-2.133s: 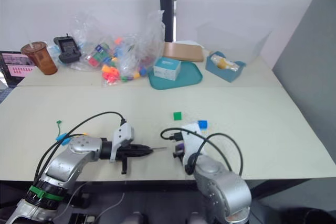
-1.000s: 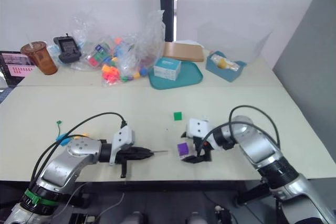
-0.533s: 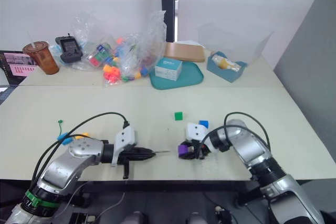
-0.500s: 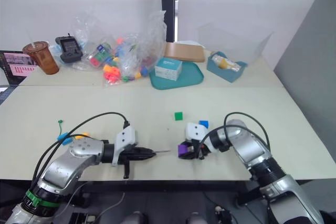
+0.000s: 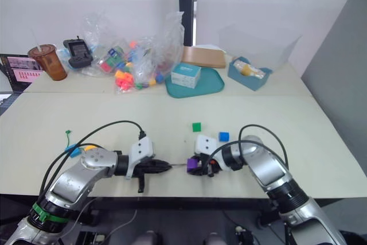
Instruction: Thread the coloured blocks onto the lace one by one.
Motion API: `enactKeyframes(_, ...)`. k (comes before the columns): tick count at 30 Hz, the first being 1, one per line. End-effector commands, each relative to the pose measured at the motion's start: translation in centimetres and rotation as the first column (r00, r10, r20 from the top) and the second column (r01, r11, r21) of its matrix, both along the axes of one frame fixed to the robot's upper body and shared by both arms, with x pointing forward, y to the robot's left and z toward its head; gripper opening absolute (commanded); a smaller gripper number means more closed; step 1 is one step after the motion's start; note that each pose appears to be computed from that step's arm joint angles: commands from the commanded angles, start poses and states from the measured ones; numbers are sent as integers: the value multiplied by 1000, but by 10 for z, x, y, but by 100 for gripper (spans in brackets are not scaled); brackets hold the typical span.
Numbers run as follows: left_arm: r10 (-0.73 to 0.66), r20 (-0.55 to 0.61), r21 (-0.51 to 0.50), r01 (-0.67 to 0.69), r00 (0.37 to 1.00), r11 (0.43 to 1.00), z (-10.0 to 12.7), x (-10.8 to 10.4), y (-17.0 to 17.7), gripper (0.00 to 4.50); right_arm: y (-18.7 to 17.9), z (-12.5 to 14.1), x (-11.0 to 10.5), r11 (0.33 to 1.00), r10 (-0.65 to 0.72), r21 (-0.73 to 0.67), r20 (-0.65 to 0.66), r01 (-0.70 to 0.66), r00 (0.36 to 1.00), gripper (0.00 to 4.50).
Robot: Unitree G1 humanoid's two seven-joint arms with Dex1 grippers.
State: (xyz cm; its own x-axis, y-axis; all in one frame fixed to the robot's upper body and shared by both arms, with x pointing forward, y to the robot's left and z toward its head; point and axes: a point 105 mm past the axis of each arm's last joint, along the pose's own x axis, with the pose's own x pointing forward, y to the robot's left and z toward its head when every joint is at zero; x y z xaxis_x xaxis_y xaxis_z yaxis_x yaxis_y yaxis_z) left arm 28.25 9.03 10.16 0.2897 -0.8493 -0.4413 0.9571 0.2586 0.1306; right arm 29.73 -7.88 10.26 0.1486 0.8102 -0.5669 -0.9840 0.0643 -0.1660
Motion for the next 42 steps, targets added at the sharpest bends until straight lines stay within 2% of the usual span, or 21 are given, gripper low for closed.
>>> enactKeyframes(1,-43,27,-32,43,999,999,12,-4,-9,0,2,8,1,1000,11,-6,38,-11,999,120)
enactKeyframes(9,-53,29,-41,54,998,998,13,-3,-17,0,5,-2,-4,998,41,-58,29,-40,999,120)
enactKeyframes(23,-32,23,-42,33,999,999,11,-3,-10,0,0,-14,-4,992,45,-117,2,-45,999,120)
enactKeyframes(31,0,-3,-128,0,1000,992,7,-6,-1,0,-2,-15,-5,993,40,-111,-13,-42,999,120)
enactKeyframes(42,31,-17,-157,-33,999,987,3,-3,-3,0,-3,-15,-7,992,49,-119,-20,-52,999,120)
